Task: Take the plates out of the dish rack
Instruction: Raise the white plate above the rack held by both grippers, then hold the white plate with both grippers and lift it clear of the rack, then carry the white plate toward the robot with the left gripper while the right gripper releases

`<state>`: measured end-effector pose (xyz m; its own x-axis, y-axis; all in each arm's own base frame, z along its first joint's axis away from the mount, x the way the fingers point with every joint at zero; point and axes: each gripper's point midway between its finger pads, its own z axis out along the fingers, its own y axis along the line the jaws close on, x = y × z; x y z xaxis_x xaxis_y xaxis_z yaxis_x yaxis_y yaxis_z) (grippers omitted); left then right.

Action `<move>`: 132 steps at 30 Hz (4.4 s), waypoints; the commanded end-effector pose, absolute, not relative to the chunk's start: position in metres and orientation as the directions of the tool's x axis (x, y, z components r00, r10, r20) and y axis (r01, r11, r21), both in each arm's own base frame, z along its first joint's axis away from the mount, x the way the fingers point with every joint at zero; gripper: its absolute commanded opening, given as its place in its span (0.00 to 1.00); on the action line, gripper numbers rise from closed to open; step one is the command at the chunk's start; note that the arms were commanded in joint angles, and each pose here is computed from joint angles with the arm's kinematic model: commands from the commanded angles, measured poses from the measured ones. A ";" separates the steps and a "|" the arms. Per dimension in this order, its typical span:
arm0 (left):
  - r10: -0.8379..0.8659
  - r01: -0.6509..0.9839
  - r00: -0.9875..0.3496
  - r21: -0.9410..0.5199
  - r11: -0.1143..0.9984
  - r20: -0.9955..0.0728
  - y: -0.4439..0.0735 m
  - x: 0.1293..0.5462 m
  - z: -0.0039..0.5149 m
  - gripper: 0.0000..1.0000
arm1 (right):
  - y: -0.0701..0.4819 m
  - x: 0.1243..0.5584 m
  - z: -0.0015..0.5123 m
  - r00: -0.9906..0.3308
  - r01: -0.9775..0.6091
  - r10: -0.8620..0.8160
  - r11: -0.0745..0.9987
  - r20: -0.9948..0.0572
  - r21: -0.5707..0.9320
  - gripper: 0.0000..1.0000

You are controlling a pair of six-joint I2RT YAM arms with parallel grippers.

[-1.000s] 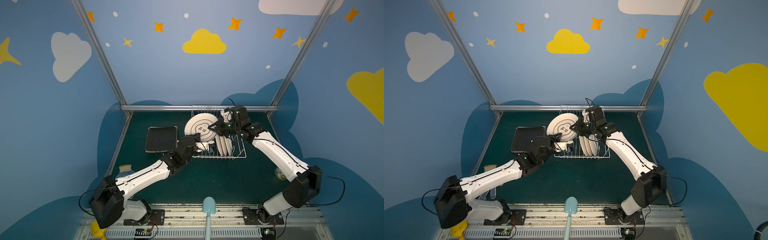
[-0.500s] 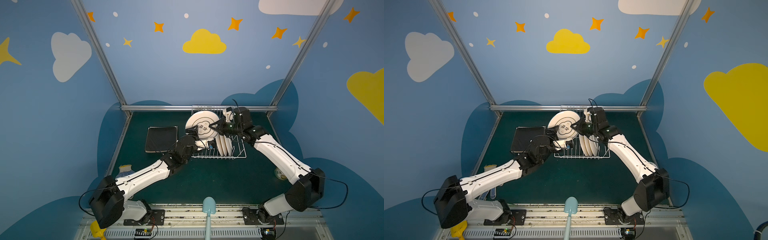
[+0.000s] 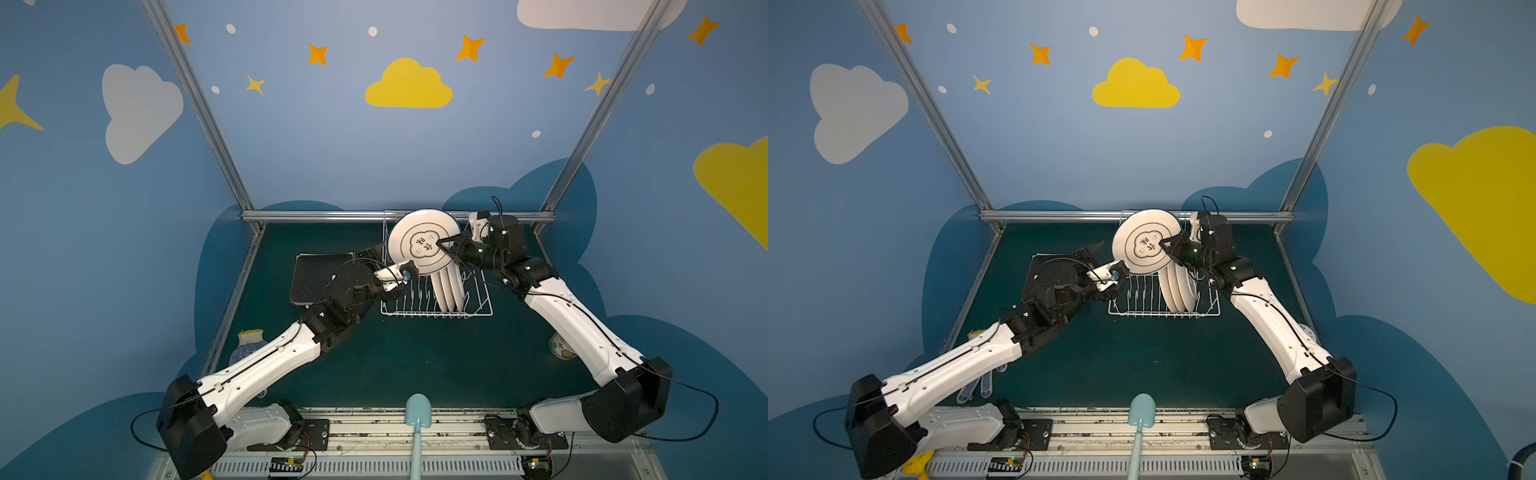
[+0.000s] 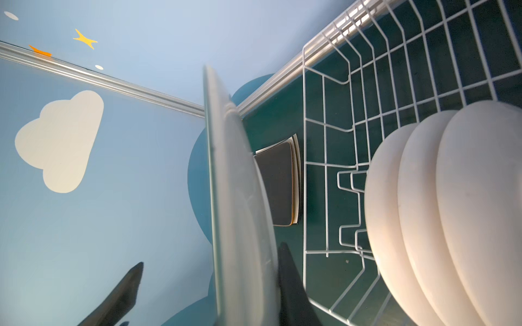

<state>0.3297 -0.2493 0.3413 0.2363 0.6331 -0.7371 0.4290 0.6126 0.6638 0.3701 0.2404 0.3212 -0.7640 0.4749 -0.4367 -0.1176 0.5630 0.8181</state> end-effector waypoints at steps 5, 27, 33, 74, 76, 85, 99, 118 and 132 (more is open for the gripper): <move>0.269 0.517 0.134 0.299 0.802 -0.954 -0.220 0.327 0.389 1.00 | 0.227 0.368 0.351 -0.684 -0.217 0.512 0.538 -0.520 0.814 0.00; -0.331 0.436 -0.773 -0.832 0.344 -0.542 -0.227 0.382 0.341 0.99 | 0.239 0.356 0.350 -0.722 -0.307 0.431 0.502 -0.542 0.809 0.00; -0.280 0.373 -0.862 -0.903 0.212 -0.422 -0.245 0.391 0.324 0.96 | 0.247 0.356 0.347 -0.752 -0.319 0.395 0.481 -0.527 0.817 0.00; -0.168 0.286 -0.933 -0.940 0.187 -0.318 -0.277 0.387 0.299 0.03 | 0.276 0.365 0.326 -0.840 -0.278 0.349 0.381 -0.416 0.882 0.00; -0.166 0.285 -0.934 -0.941 0.185 -0.315 -0.277 0.387 0.299 0.03 | 0.276 0.364 0.326 -0.838 -0.281 0.348 0.385 -0.420 0.879 0.00; -0.173 0.290 -0.931 -0.939 0.183 -0.321 -0.274 0.387 0.305 0.03 | 0.267 0.363 0.330 -0.804 -0.303 0.362 0.431 -0.471 0.850 0.44; -0.166 0.320 -0.916 -0.914 0.250 -0.366 -0.245 0.375 0.323 0.03 | 0.238 0.338 0.342 -0.628 -0.522 0.168 0.633 -0.760 0.572 0.90; -0.142 0.256 -0.919 -0.832 0.491 -0.367 -0.192 0.287 0.298 0.03 | 0.226 0.263 0.331 -0.295 -0.818 -0.245 0.565 -0.924 0.110 0.90; -0.246 0.011 -0.947 -0.786 0.618 -0.206 -0.160 0.208 0.227 0.03 | 0.228 0.234 0.307 -0.215 -0.859 -0.377 0.512 -0.901 -0.009 0.90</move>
<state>0.2227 -0.1634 0.2342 -0.9429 -0.2298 -0.2412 0.0540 0.6089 -0.7914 0.2411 0.2283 0.3134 -0.2316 -0.3491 -0.9080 -0.8484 0.5292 0.0129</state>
